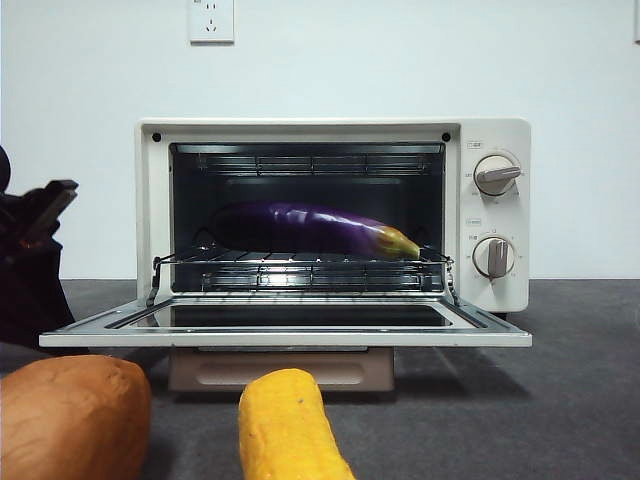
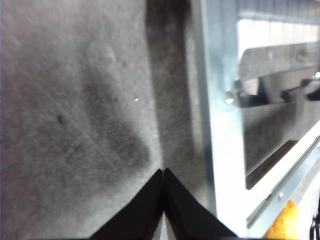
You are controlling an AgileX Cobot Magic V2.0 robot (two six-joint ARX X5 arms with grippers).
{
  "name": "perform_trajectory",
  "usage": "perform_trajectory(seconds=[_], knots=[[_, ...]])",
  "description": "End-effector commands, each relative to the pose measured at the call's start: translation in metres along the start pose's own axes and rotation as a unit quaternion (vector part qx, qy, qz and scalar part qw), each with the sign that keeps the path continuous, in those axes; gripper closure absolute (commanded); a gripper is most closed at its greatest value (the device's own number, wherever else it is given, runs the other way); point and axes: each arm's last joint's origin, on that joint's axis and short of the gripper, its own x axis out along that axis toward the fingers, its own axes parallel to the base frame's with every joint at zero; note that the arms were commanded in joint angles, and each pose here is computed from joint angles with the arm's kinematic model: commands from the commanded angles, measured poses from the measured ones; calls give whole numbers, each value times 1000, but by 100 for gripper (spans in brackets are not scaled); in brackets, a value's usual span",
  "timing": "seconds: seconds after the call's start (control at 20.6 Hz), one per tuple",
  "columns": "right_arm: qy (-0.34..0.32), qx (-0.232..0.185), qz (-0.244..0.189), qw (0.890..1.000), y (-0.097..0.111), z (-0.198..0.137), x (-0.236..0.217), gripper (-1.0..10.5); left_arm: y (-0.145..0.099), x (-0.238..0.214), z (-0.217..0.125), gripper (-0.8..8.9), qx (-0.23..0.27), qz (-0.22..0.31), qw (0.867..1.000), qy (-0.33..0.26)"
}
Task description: Take the eggplant from the table,put the eggplant in the oven
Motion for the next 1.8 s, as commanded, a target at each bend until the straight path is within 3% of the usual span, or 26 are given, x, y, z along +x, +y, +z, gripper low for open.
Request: perform_trajectory(seconds=[0.05,0.44,1.02,1.8], knots=[[-10,18,1,1000,-2,4,-3,943,7,9,-1,807,1,-12,1000,16],[-11,24,-8,1000,-2,4,-3,943,17,24,-7,807,-27,-83,995,48],[-11,24,-12,1000,-2,4,-3,943,13,20,-6,807,-50,-100,992,66],[-11,29,-12,999,-2,4,-3,943,2,11,8,807,-37,-144,987,63]])
